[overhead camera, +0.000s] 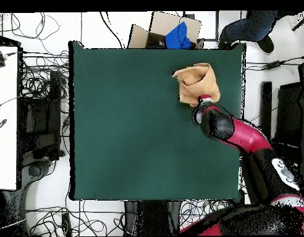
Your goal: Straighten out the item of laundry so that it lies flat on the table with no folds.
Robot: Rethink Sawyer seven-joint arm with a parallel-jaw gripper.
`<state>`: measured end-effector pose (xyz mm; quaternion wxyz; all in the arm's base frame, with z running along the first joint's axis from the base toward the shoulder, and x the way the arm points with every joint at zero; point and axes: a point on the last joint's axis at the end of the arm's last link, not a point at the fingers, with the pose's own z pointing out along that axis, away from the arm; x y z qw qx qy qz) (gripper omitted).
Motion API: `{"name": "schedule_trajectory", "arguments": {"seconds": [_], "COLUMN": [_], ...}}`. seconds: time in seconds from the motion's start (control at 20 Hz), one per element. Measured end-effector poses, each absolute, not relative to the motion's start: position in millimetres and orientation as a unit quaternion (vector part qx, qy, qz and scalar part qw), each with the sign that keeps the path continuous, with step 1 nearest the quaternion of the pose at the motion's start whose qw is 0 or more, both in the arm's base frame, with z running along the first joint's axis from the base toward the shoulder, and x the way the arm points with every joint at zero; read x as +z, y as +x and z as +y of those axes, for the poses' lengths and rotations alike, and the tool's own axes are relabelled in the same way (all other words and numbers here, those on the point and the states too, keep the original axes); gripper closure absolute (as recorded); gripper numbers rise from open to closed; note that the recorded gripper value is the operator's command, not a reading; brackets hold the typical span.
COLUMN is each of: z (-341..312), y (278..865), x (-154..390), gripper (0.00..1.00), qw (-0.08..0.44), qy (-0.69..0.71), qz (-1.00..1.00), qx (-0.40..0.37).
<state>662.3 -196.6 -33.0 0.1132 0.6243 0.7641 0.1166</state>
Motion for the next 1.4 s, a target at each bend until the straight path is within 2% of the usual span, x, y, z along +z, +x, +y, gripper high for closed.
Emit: {"name": "schedule_trajectory", "arguments": {"seconds": [0.05, 0.4, 0.55, 0.85, 1.4], "z": [-175, -71, -57, -29, 19], "y": [664, 655, 650, 630, 615], "x": [-23, -1, -2, -6, 0], "gripper": [1.00, 1.00, 1.00, 1.00, 1.00], "qw": [0.060, -0.133, -0.159, -0.246, -0.336], "qy": [0.631, 0.640, 0.651, 0.700, 0.731], "qz": [0.766, 0.749, 0.733, 0.653, 0.563], "qx": [0.105, 0.106, 0.117, 0.154, 0.189]}}
